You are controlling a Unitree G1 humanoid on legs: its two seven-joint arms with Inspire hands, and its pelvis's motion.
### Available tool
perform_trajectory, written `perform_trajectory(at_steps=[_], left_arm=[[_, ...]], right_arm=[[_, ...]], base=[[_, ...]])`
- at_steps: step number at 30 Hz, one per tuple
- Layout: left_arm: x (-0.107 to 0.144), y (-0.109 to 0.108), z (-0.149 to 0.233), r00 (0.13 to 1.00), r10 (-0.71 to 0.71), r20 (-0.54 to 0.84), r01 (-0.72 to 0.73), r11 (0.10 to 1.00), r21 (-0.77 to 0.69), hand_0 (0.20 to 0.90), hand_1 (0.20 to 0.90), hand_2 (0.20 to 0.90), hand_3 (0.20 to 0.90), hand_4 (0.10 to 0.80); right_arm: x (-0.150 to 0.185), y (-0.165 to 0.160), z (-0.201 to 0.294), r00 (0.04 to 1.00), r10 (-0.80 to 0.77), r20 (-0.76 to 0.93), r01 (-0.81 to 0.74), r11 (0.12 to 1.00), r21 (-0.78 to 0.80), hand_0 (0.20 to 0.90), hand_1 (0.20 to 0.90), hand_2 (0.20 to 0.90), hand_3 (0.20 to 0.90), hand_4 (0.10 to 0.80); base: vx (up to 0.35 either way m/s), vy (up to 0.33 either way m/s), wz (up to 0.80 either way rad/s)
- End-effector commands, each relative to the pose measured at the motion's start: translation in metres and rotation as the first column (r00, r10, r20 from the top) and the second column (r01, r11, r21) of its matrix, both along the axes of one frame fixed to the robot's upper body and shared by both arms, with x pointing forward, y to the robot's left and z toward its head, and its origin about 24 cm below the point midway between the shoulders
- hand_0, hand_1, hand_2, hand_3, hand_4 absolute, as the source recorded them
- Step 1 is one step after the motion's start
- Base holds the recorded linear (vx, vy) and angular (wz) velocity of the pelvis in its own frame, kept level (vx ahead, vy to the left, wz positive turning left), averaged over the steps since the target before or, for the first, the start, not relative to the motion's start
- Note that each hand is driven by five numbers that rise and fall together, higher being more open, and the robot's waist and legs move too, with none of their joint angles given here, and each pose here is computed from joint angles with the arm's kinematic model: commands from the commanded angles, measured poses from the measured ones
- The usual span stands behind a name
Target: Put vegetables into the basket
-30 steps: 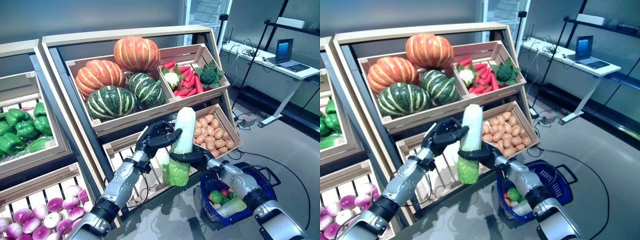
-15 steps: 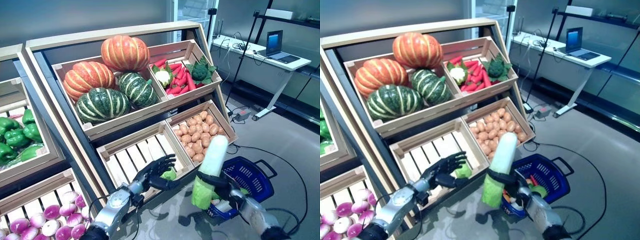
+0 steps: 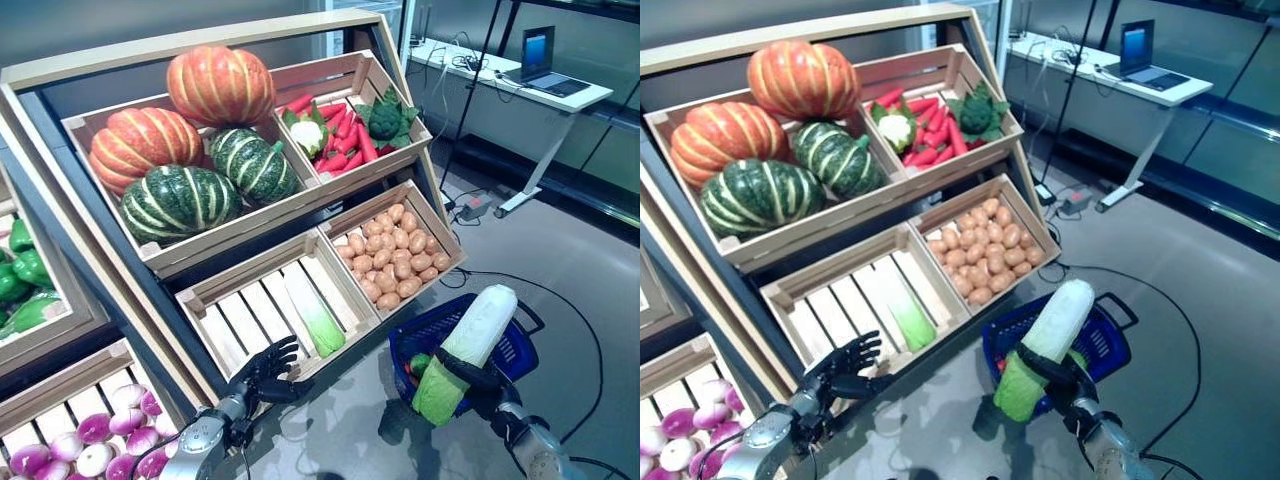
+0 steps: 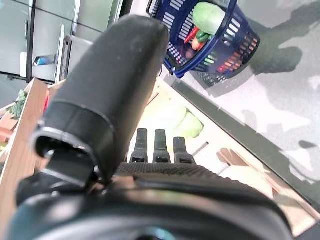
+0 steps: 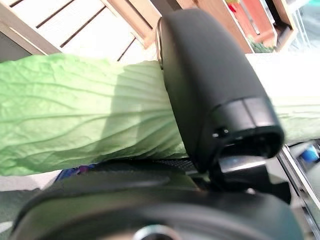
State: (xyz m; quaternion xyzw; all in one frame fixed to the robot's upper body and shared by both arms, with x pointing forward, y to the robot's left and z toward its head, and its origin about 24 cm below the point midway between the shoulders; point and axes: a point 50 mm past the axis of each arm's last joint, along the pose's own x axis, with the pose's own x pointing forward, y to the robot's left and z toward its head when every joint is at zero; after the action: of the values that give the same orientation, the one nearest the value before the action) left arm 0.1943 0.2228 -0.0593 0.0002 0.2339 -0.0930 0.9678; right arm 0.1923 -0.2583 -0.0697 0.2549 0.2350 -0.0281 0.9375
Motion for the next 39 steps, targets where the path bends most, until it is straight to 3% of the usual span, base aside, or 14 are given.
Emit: perform_trajectory(at_steps=[1, 8, 15, 19, 23, 26, 32, 39], left_arm=[[0.038, -0.004, 0.040, 0.966, 0.052, 0.253, -0.031, 0.996, -0.085, 0.900, 0.900, 0.900, 0.900, 0.800], [0.026, -0.007, 0.036, 0.963, 0.072, 0.259, -0.039, 0.990, -0.133, 0.900, 0.900, 0.900, 0.900, 0.800], [0.037, -0.006, 0.042, 0.958, 0.048, 0.284, -0.024, 0.996, -0.085, 0.900, 0.900, 0.900, 0.900, 0.800], [0.040, 0.009, 0.050, 0.954, 0.056, 0.295, -0.046, 0.998, -0.043, 0.900, 0.900, 0.900, 0.900, 0.800], [0.050, 0.012, 0.062, 0.944, 0.093, 0.317, -0.065, 0.993, -0.098, 0.900, 0.900, 0.900, 0.900, 0.800], [0.044, 0.013, 0.055, 0.952, 0.116, 0.284, -0.086, 0.989, -0.118, 0.900, 0.900, 0.900, 0.900, 0.800], [0.035, -0.014, 0.051, 0.965, 0.012, 0.263, 0.034, 0.985, -0.171, 0.900, 0.900, 0.900, 0.900, 0.800], [0.046, -0.036, 0.063, 0.949, -0.114, 0.294, 0.166, 0.974, -0.156, 0.900, 0.900, 0.900, 0.900, 0.800]], right_arm=[[0.045, -0.018, 0.050, 0.947, -0.116, 0.301, 0.120, 0.993, 0.004, 0.300, 0.300, 0.300, 0.300, 0.400], [0.043, -0.019, 0.055, 0.939, -0.117, 0.324, 0.130, 0.991, -0.016, 0.300, 0.300, 0.300, 0.300, 0.400], [0.039, -0.004, 0.040, 0.943, -0.170, 0.285, 0.158, 0.985, 0.064, 0.300, 0.300, 0.300, 0.300, 0.400], [0.039, 0.012, 0.036, 0.945, -0.159, 0.287, 0.140, 0.987, 0.084, 0.300, 0.300, 0.300, 0.300, 0.400], [0.054, 0.009, 0.045, 0.933, -0.172, 0.315, 0.160, 0.985, 0.062, 0.300, 0.300, 0.300, 0.300, 0.400], [0.057, 0.003, 0.049, 0.932, -0.185, 0.312, 0.177, 0.983, 0.054, 0.300, 0.300, 0.300, 0.300, 0.400], [0.062, 0.002, 0.065, 0.915, -0.163, 0.369, 0.170, 0.985, 0.013, 0.300, 0.300, 0.300, 0.300, 0.400], [0.100, -0.008, 0.109, 0.840, -0.224, 0.493, 0.234, 0.971, 0.044, 0.300, 0.300, 0.300, 0.300, 0.400]], base=[[0.018, -0.148, -0.23], [0.076, 0.098, -0.32], [0.178, 0.174, -0.41], [0.055, -0.110, -0.34], [0.029, -0.245, -0.06], [0.101, -0.199, 0.11], [0.120, -0.115, 0.04], [0.041, -0.035, 0.11]])
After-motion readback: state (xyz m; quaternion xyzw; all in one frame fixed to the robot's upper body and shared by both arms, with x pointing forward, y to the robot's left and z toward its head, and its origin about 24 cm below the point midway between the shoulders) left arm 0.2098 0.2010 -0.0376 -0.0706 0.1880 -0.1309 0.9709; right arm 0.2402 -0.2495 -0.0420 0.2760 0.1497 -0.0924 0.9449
